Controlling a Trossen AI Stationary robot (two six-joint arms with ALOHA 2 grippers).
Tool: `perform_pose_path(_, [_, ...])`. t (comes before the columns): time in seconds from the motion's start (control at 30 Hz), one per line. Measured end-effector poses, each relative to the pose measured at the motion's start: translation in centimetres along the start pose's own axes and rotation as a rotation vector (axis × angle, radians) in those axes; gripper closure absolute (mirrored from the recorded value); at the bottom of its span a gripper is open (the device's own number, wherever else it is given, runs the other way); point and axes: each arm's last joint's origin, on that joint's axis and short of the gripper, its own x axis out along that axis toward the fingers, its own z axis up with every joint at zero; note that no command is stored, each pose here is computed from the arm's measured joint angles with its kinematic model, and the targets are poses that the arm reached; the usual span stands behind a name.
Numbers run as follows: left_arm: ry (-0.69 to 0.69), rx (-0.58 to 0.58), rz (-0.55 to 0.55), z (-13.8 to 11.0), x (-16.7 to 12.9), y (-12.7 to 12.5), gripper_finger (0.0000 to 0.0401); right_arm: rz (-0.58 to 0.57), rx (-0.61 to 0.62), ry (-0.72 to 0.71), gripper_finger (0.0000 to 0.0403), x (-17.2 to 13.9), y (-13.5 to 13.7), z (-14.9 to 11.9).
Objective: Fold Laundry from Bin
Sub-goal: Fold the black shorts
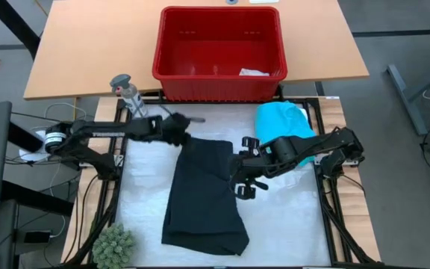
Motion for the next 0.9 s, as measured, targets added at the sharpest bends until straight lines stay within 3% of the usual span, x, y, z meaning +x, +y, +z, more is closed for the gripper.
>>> perform_pose_path(0.17, [-0.028,0.126,0.028,3.6,-5.8,-1.7,0.0401,-0.034,0.045,-0.042,0.0237,1.0,-0.3,0.9])
perform_pose_path(0.3, [0.197,0.145,-0.012,2.5,-9.2,-2.0,0.0401,-0.027,0.039,-0.067,0.0237,2.1,0.1,1.0])
perform_pose_path(0.4, [0.320,0.189,-0.058,-0.7,-12.2,-2.8,0.0401,-0.022,0.026,-0.068,0.0237,1.8,0.2,0.8])
perform_pose_path(0.5, [0.264,0.187,-0.038,-4.2,-14.8,-3.4,0.0401,-0.008,0.005,-0.070,0.0237,0.9,0.7,0.3])
perform_pose_path(0.63, [0.188,0.079,-0.136,-8.6,-17.4,-3.6,0.0400,0.010,-0.016,-0.052,0.0237,0.5,1.6,-0.2])
perform_pose_path(0.73, [0.200,0.016,-0.278,-12.4,-17.4,-4.4,0.0385,0.013,-0.026,-0.046,0.0237,0.5,2.0,-0.4])
perform_pose_path(0.9, [0.197,-0.025,-0.474,-18.9,-15.6,-6.7,0.0323,0.030,-0.004,-0.029,0.0237,0.6,2.1,-0.5])
